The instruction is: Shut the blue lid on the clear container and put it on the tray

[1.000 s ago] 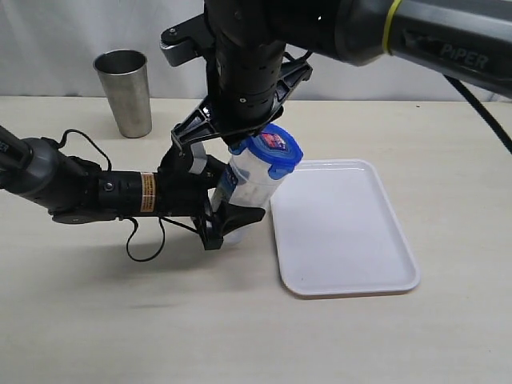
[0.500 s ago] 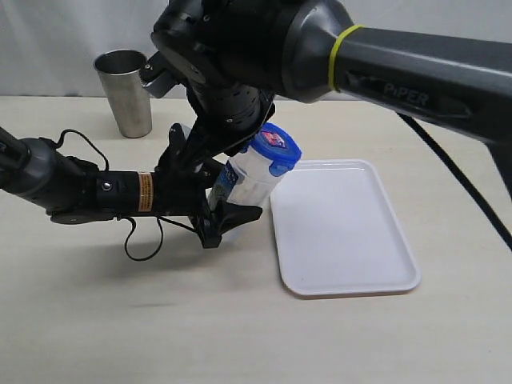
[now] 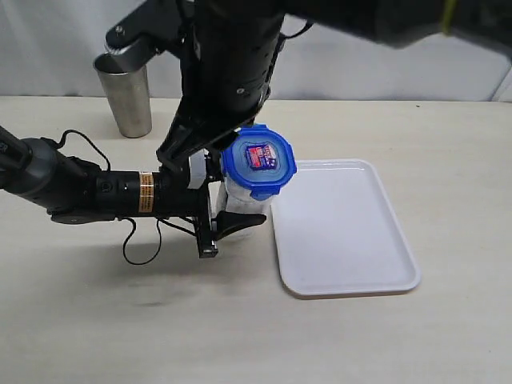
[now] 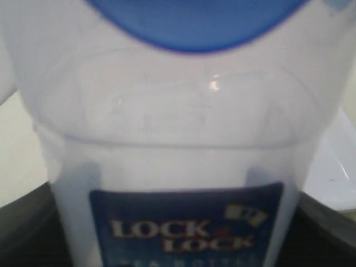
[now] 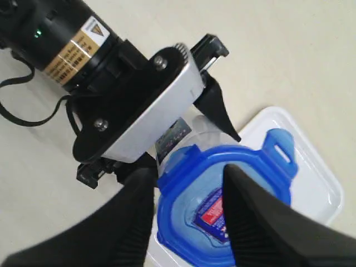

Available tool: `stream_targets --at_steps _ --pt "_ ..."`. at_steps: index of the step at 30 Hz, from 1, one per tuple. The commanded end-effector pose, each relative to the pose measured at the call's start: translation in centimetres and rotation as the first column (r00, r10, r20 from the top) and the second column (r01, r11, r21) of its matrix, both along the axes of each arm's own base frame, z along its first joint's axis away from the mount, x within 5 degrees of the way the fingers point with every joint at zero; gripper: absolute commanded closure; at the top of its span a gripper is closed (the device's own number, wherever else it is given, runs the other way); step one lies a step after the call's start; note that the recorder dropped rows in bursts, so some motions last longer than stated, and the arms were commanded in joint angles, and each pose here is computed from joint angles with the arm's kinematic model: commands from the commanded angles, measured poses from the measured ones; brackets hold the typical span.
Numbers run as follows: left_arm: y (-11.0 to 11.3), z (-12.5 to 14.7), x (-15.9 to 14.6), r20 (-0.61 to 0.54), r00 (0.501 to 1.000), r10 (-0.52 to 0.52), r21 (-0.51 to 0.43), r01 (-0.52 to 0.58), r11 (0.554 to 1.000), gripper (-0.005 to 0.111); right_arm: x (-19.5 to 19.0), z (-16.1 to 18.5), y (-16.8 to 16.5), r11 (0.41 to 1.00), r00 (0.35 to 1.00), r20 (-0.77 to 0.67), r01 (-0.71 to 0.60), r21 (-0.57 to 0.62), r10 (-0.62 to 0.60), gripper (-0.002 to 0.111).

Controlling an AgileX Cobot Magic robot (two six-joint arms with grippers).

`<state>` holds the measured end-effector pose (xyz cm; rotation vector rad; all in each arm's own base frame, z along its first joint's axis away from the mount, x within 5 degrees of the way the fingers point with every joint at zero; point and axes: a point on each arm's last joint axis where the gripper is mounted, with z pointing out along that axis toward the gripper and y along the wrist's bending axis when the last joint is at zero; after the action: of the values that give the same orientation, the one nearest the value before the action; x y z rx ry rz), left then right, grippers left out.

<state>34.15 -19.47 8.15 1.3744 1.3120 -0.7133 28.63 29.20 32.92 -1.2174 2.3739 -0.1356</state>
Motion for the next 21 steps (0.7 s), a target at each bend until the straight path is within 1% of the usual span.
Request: stream_targets --at_steps 1,3,5,6,9,12,14,17,19,21 --pt "-0.4 0.6 -0.6 0.138 0.985 -0.099 -0.006 0.101 0.995 0.107 -0.4 3.0 -2.3 0.997 1.000 0.001 0.023 0.078 -0.023 0.052" --pt "-0.5 0.6 -1.3 0.248 0.947 -0.205 0.034 0.203 0.979 0.107 0.0 3.3 -3.4 0.995 1.000 -0.021 0.001 0.098 0.001 0.052" --pt "-0.5 0.7 -1.8 0.313 0.909 -0.274 0.043 0.275 0.961 0.107 0.5 3.3 -4.2 0.990 0.996 -0.060 -0.064 0.124 0.072 0.053" --pt "-0.6 0.8 -1.9 0.317 0.906 -0.282 0.033 0.287 0.957 0.107 0.6 3.1 -4.4 0.983 0.988 -0.091 -0.106 0.151 0.121 0.054" --pt "-0.5 0.7 -1.9 0.317 0.904 -0.286 0.036 0.290 0.956 0.107 1.4 2.3 -5.5 0.967 0.970 -0.131 -0.178 0.182 0.203 0.054" --pt "-0.5 0.7 -2.0 0.317 0.903 -0.290 0.037 0.294 0.955 0.107 1.7 0.6 -6.4 0.946 0.936 -0.151 -0.301 0.122 0.317 0.054" --pt "-0.5 0.7 -2.0 0.317 0.903 -0.290 0.037 0.294 0.955 0.107 1.8 -0.5 -7.0 0.937 0.921 -0.174 -0.338 0.091 0.349 0.056" --pt "-0.5 0.7 -2.0 0.314 0.904 -0.289 0.037 0.293 0.955 0.107 1.8 -1.4 -7.4 0.938 0.916 -0.200 -0.340 0.072 0.347 0.060" --pt "-0.5 0.7 -2.0 0.314 0.904 -0.289 0.037 0.293 0.955 0.107 1.7 -1.7 -7.4 0.938 0.914 -0.210 -0.339 0.067 0.346 0.060" --pt "-0.5 0.7 -2.0 0.301 0.909 -0.289 0.033 0.293 0.956 0.107 1.7 -2.2 -7.6 0.935 0.910 -0.220 -0.353 0.039 0.352 0.060"
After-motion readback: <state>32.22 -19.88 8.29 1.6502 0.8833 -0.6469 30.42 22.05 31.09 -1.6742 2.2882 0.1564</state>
